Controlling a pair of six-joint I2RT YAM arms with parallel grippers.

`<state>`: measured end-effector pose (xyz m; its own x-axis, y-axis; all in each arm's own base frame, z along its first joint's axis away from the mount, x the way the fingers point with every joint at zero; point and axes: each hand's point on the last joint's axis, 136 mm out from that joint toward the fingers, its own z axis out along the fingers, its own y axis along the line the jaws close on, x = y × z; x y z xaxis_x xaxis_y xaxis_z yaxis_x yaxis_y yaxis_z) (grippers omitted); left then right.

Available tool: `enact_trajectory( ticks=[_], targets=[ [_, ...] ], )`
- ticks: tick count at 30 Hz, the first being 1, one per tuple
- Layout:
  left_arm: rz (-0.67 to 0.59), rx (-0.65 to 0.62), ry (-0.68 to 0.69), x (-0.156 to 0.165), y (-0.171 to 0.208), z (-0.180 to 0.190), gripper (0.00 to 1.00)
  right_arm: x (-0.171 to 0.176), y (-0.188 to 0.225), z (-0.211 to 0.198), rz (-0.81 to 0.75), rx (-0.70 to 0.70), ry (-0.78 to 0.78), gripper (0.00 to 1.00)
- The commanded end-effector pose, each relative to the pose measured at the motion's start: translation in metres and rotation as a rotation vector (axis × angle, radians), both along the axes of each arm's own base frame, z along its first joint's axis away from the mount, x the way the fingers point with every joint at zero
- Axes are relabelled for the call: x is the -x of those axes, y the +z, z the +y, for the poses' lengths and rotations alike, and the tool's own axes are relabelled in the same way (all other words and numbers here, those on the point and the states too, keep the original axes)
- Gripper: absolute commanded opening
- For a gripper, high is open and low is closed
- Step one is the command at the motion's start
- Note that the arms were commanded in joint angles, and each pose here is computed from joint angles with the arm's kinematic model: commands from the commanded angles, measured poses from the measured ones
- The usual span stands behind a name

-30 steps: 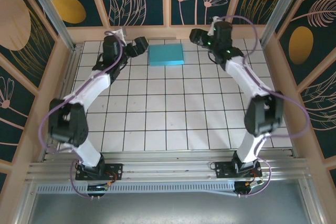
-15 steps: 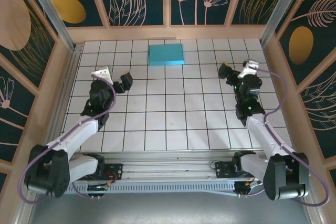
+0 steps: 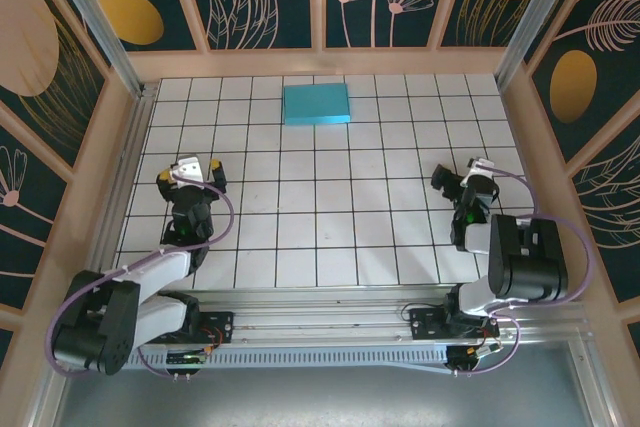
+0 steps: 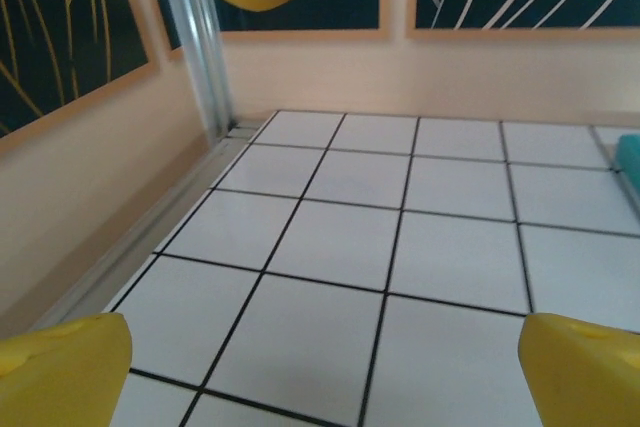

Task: Fold the paper box

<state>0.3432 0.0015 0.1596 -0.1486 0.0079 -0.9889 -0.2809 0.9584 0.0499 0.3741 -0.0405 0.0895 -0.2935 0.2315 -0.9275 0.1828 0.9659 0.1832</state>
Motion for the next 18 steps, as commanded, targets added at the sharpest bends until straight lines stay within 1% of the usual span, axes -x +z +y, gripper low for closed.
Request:
enact_trajectory(
  ticks=[1,2,3,4,5,7,8,10,11,12,13,15,16,18],
  targets=[
    [-0.074,-0.009,0.02,0.002,0.006,0.007,0.99,0.002,0.038,0.045,-0.221,0.116,0.209,0.99],
    [-0.084,0.013,0.001,0.002,0.003,0.007,0.99,0.014,0.05,0.044,-0.324,0.099,0.219,0.99],
    [-0.093,0.039,-0.022,0.001,-0.001,0.007,0.99,0.022,0.055,0.037,-0.352,0.085,0.194,0.99],
    [-0.106,0.054,-0.048,-0.003,0.0,0.007,0.99,0.02,0.047,0.027,-0.304,0.058,0.149,0.99],
    [-0.105,0.052,-0.087,-0.007,0.001,0.004,0.99,0.01,0.044,0.018,-0.281,0.042,0.093,0.99],
    [-0.092,0.062,-0.077,-0.016,-0.001,0.012,0.99,0.001,0.039,0.024,-0.235,0.087,0.09,0.99],
    [-0.097,0.068,-0.112,-0.018,-0.001,0.012,0.99,0.001,0.041,0.026,-0.244,0.111,0.076,0.99],
    [-0.125,0.115,-0.125,-0.018,-0.01,0.023,0.99,0.005,0.042,0.026,-0.255,0.133,0.05,0.99],
    [-0.154,0.137,-0.159,-0.021,-0.013,0.024,0.99,0.006,0.043,0.027,-0.259,0.137,0.046,0.99],
    [-0.161,0.133,-0.211,-0.023,-0.013,0.018,0.99,0.006,0.044,0.027,-0.261,0.138,0.047,0.99],
    [-0.07,0.128,-0.223,-0.029,-0.023,0.015,0.99,0.006,0.042,0.027,-0.254,0.136,0.046,0.99],
    [-0.109,0.138,-0.209,-0.032,-0.02,0.018,0.99,0.005,0.042,0.026,-0.253,0.132,0.048,0.99],
    [-0.069,0.136,-0.204,-0.034,-0.024,0.018,0.99,0.005,0.042,0.026,-0.252,0.131,0.048,0.99],
    [-0.083,0.136,-0.202,-0.034,-0.022,0.019,0.99,0.004,0.042,0.026,-0.251,0.13,0.049,0.99]
  ],
)
